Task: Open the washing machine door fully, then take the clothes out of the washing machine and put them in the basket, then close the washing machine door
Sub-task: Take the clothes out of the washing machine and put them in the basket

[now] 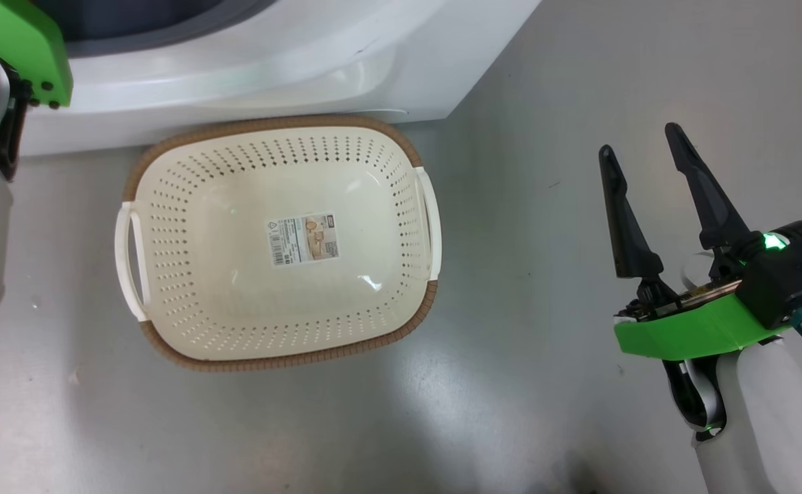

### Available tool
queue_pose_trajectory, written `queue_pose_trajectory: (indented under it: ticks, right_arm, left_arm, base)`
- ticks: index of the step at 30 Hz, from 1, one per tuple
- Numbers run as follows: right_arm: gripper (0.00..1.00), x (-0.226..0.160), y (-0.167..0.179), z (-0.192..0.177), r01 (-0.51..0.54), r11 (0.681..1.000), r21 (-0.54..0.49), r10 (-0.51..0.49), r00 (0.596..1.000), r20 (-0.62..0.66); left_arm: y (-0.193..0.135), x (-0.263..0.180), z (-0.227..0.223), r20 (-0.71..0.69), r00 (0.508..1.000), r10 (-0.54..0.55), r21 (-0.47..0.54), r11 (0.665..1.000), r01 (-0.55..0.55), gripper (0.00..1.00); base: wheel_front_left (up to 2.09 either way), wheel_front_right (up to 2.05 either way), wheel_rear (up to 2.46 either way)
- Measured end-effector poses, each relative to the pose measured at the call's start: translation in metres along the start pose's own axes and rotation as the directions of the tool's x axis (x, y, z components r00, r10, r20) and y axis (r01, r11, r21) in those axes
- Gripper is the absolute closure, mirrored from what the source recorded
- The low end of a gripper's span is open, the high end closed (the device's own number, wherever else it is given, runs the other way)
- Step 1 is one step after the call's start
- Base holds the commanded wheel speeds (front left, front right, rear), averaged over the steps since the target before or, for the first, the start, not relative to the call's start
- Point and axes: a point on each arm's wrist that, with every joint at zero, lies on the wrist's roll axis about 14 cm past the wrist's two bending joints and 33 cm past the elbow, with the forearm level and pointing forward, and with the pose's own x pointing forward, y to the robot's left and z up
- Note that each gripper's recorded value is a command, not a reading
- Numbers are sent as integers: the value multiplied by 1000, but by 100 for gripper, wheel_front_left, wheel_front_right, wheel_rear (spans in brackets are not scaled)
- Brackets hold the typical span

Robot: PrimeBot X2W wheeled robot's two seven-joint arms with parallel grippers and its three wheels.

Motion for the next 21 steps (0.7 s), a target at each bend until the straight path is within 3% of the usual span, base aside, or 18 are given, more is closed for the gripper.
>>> queue_pose_trajectory:
  ticks: [8, 21]
  right_arm:
    - [0, 1, 3, 9, -6, 1000, 11, 6, 1000, 22]
    - [0, -3, 12, 38, -23, 1000, 14, 22, 996, 86]
  left_arm:
    - [3, -12, 40, 153, 988, 2, 9, 1000, -3, 100]
    - [1, -57, 59, 278, 960, 29, -36, 999, -20, 100]
  base:
    - [0, 0, 0]
    - [0, 0, 0]
